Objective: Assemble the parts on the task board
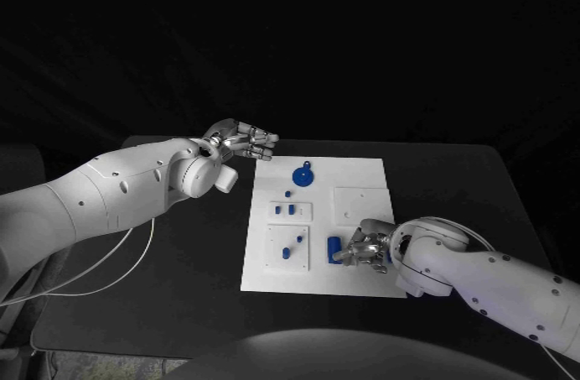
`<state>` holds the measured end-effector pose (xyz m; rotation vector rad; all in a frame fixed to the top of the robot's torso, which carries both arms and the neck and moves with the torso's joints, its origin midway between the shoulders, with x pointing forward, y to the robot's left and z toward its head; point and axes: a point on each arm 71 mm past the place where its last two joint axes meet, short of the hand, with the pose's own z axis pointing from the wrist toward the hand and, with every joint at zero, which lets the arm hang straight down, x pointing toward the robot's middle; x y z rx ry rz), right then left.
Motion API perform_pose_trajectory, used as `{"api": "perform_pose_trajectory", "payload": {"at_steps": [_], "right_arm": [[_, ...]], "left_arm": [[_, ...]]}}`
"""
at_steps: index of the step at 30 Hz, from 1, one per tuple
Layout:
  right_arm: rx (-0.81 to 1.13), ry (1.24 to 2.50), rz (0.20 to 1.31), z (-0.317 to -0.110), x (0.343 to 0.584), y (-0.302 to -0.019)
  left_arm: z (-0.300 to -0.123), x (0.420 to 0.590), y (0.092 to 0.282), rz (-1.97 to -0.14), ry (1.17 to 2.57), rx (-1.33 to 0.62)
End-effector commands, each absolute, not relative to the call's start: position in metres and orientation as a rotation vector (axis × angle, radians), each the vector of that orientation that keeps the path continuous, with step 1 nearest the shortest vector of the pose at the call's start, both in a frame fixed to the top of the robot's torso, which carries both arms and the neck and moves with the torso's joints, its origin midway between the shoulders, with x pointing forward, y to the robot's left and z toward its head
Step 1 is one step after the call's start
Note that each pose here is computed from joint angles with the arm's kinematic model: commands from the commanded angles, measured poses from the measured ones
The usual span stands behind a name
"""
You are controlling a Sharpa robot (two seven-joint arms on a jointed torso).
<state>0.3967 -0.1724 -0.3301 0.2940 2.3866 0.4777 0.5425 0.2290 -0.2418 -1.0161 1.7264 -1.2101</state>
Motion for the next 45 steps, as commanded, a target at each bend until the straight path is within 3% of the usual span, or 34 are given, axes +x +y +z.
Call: {"api": "perform_pose_trajectory", "payload": {"at_steps": [1,16,33,45], "right_arm": [[0.285,2.399,0.428,-0.3352,0.3952,-0.1752],[0.302,2.373,0.423,-0.3352,0.3974,-0.1772],[0.383,2.339,0.621,-0.3288,0.3957,-0.1736],[0.305,2.436,0.637,-0.3290,0.3899,-0.1762]], "left_arm": [[-0.2414,0.5421,0.2258,-1.228,1.737,-1.003],[-0.2416,0.5420,0.2254,-1.228,1.740,-1.002],[-0.2418,0.5422,0.2275,-1.222,1.739,-1.004],[-0.2419,0.5421,0.2282,-1.221,1.740,-1.005]]}}
